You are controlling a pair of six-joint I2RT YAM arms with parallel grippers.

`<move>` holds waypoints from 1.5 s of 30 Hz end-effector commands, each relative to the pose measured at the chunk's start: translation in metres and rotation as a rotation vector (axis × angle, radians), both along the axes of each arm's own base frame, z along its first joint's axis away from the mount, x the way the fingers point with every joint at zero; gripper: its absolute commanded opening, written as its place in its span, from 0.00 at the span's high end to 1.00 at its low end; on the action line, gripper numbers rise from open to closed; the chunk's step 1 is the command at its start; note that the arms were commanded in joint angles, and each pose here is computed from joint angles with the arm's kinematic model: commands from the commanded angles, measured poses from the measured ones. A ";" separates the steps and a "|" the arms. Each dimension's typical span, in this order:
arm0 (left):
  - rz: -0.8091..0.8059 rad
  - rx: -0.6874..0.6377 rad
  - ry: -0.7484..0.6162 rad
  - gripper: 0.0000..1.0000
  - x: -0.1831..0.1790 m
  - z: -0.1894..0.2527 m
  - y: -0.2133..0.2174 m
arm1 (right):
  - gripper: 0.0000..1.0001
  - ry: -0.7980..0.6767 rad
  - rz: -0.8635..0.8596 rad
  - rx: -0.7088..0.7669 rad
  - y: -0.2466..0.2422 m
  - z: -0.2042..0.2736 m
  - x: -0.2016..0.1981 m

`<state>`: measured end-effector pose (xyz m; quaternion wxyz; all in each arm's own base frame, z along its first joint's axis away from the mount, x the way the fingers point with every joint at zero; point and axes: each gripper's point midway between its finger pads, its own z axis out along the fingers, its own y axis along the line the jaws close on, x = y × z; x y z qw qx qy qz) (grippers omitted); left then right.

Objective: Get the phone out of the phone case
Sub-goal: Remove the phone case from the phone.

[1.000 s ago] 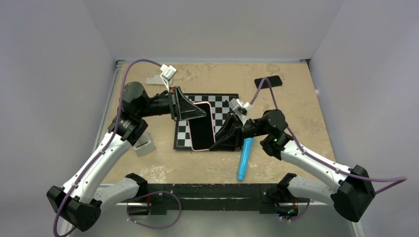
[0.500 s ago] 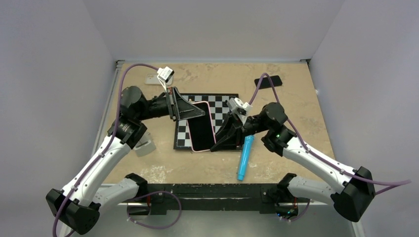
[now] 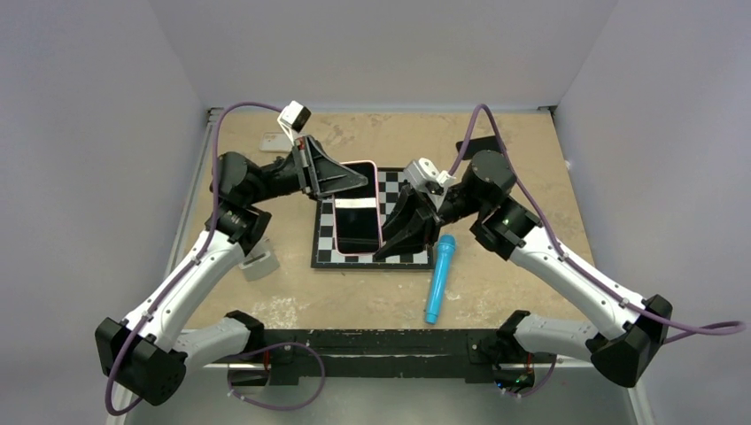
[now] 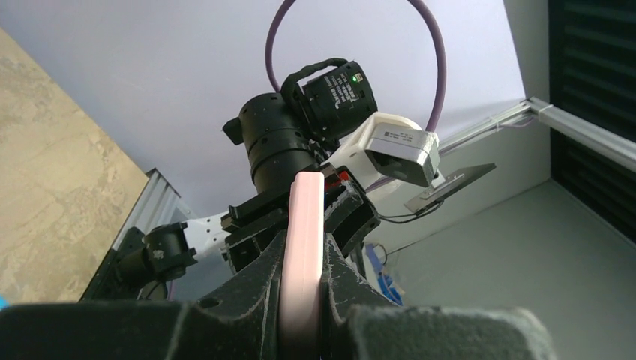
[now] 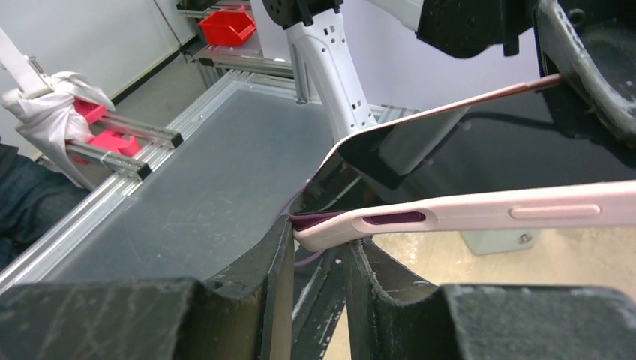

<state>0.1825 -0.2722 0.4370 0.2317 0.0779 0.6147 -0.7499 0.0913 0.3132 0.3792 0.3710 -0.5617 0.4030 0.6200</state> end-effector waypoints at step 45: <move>-0.004 -0.279 -0.064 1.00 -0.023 0.070 0.010 | 1.00 0.146 -0.407 0.148 0.014 0.002 0.136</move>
